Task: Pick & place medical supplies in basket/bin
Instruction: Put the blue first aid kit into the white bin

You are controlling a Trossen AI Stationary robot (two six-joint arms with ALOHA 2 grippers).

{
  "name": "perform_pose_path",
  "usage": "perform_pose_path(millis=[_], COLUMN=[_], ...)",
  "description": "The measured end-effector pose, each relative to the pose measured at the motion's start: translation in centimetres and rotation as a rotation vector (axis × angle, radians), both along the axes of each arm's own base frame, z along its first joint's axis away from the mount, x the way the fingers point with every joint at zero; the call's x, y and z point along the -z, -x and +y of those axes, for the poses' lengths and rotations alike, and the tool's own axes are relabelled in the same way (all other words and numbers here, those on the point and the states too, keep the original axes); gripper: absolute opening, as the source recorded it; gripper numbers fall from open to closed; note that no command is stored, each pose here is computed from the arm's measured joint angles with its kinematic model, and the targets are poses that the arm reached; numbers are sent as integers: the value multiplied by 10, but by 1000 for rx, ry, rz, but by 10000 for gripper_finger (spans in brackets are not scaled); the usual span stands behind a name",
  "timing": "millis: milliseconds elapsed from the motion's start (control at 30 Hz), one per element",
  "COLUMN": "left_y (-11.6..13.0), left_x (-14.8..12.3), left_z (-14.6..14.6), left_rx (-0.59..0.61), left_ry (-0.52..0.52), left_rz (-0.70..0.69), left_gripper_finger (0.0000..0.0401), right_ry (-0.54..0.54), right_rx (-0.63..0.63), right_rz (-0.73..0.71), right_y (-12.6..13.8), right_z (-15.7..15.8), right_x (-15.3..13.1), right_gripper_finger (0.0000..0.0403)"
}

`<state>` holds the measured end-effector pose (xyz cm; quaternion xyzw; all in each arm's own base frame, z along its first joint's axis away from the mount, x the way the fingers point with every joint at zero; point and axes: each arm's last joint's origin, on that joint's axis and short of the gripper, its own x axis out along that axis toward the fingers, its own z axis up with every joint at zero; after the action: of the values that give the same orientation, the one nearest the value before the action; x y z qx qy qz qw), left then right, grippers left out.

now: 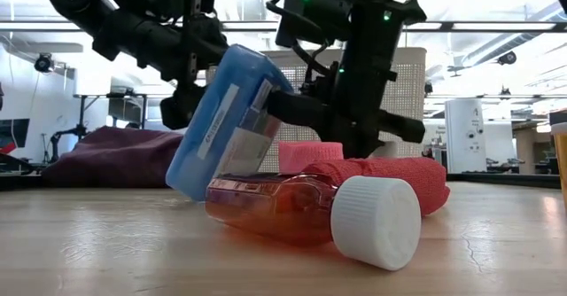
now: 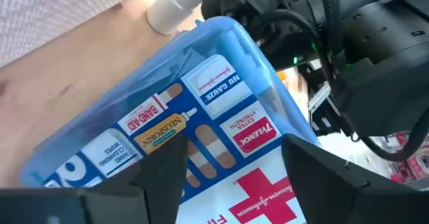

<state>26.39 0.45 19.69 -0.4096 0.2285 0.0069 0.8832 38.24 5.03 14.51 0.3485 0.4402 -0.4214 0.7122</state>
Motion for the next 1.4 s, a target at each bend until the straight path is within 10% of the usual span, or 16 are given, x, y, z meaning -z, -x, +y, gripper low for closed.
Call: perform_pose_path(millis=[1400], left_y=[60], left_x=[-29], left_z=[0], left_rx=[-75], left_ry=[-37], left_rz=[78], left_gripper_finger=[232], right_ry=[73], right_rx=[-18], right_rz=[-102], right_y=[-16], right_z=[-1], right_x=[-26], right_gripper_finger=[13])
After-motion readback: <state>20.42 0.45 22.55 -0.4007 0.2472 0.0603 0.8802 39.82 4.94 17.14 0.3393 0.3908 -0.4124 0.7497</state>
